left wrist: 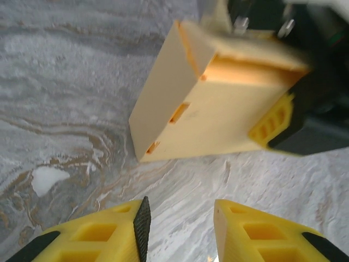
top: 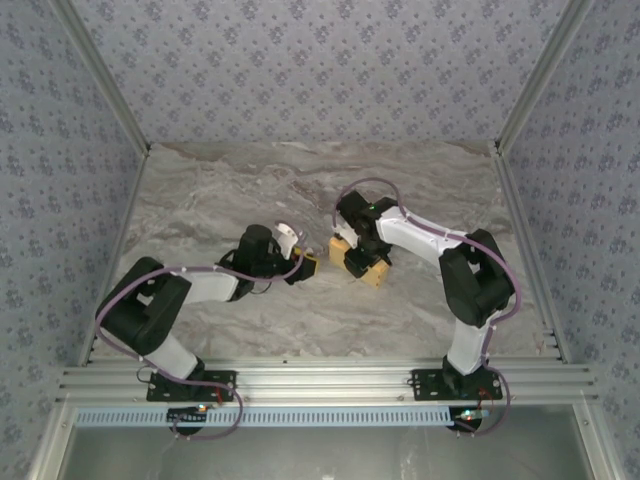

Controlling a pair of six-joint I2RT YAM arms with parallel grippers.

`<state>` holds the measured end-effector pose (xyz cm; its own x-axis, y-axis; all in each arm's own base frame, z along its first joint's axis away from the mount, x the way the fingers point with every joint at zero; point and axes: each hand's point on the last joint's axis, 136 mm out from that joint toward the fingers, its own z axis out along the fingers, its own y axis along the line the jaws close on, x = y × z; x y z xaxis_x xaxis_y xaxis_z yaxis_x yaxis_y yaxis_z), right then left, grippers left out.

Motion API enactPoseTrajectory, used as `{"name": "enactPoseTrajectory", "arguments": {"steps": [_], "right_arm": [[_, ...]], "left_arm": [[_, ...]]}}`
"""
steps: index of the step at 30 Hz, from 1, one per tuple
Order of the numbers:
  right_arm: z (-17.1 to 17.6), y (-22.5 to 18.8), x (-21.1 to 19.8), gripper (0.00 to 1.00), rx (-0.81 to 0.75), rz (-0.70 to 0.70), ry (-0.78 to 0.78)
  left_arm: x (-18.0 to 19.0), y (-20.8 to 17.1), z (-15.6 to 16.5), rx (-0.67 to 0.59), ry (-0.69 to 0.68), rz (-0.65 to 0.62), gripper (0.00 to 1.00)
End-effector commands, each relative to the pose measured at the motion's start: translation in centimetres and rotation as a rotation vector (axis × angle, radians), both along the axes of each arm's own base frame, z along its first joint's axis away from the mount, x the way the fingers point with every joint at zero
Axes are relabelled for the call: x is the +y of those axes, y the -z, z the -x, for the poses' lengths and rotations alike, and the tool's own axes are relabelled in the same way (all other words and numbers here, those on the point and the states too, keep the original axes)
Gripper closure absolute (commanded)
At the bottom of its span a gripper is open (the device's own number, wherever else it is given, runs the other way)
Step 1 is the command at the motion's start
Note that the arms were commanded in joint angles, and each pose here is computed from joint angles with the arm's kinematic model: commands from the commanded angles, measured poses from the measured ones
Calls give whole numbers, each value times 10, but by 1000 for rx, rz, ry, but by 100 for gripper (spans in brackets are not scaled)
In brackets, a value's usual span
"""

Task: Fold the paper box

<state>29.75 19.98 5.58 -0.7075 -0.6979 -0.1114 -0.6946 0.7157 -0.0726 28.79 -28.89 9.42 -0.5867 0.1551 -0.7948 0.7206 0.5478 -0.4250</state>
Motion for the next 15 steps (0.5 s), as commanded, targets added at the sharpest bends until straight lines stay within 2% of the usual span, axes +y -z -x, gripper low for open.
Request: {"name": "enactPoseTrajectory", "arguments": {"steps": [1, 4, 8, 15], "right_arm": [[9, 34, -29, 43, 28, 159, -30], [4, 34, -33, 41, -28, 203, -64], [-5, 30, -37, 40, -100, 284, -121], [-9, 39, -45, 41, -107, 361, -150]], "left_arm": [[6, -36, -19, -20, -85, 100, 56], [14, -55, -39, 0, -196, 133, 44], [7, -56, -49, 56, -206, 111, 43], [3, -39, -50, 100, -202, 133, 44]]}}
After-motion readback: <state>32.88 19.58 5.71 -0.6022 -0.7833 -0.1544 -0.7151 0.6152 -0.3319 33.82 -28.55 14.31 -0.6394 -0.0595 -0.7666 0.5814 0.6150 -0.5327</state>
